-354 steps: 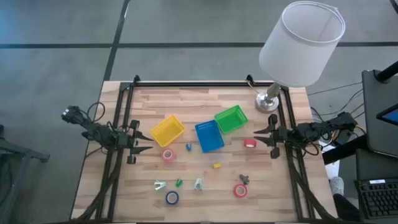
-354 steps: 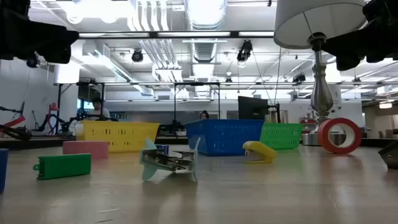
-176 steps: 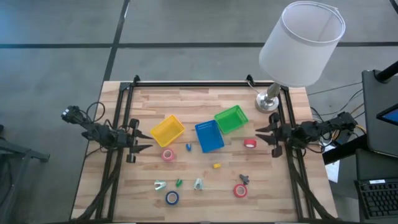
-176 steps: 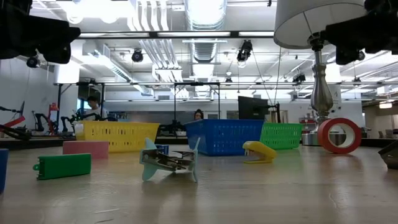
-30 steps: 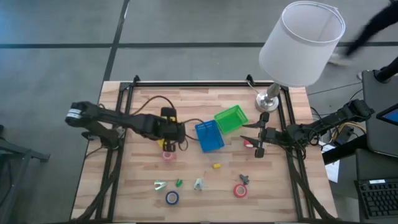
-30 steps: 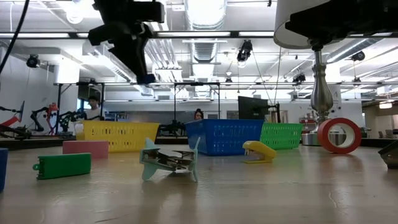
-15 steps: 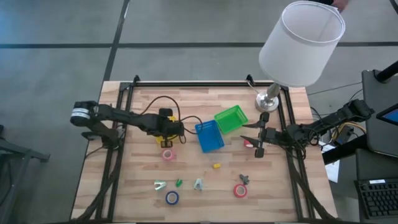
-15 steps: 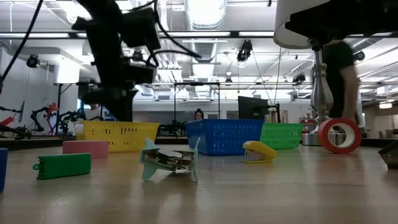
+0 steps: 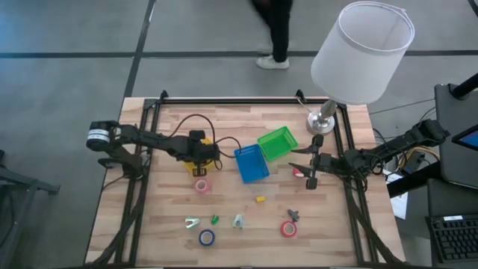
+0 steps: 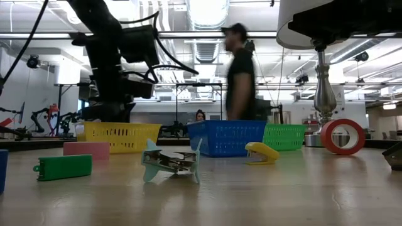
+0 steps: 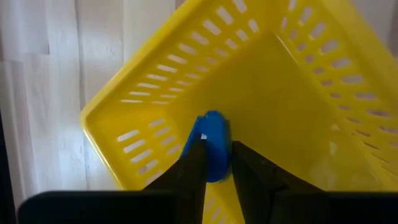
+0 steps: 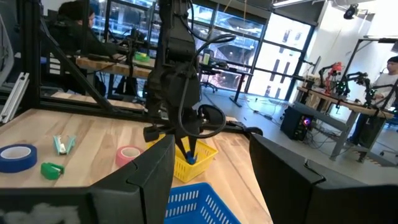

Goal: Pick and place Stapler, Stapler remover, tape
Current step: Put the blue stapler into the yellow bin, then put the green stapler into the yellow bin

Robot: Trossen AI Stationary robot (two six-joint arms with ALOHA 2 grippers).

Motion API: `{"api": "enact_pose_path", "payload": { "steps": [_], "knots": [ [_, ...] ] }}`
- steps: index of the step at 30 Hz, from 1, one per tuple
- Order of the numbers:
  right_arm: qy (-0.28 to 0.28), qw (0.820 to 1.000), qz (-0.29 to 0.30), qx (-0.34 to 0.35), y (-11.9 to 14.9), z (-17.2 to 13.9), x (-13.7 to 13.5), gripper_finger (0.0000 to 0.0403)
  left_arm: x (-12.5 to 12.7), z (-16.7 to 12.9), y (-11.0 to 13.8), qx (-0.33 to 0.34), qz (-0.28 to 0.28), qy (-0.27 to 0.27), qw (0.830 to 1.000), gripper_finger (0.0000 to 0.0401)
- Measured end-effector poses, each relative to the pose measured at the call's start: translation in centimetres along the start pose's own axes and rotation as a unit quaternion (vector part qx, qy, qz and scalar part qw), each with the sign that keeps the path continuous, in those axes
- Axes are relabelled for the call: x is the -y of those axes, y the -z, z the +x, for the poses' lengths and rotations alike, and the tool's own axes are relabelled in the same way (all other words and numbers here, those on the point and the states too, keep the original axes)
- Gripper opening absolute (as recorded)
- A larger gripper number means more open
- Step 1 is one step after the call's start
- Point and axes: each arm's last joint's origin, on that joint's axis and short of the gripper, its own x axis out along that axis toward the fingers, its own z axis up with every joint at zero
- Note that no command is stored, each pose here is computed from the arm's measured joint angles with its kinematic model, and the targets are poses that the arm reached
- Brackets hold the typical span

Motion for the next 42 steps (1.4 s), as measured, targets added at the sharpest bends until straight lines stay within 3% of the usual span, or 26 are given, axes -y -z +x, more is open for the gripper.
{"api": "enact_pose_path", "payload": {
  "steps": [9,22,34,42],
  "knots": [
    [0.000,1.000,0.000,0.000,0.0,0.0,0.0,0.0206,0.0,-0.5,-0.5,0.009,0.001,-0.001,1.000,0.0133],
    [0.002,1.000,-0.010,0.000,0.0,0.0,0.1,0.0206,1.0,-6.4,-4.4,0.099,-0.001,0.018,0.995,0.0145],
    [0.002,1.000,-0.003,0.000,0.0,0.0,0.1,0.0206,7.0,-10.8,-4.6,0.157,-0.079,0.129,0.976,0.0145],
    [0.002,1.000,0.002,0.000,0.0,0.0,0.1,0.0206,12.2,-12.8,-3.2,0.199,-0.150,0.216,0.944,0.0145]
  ]
}}
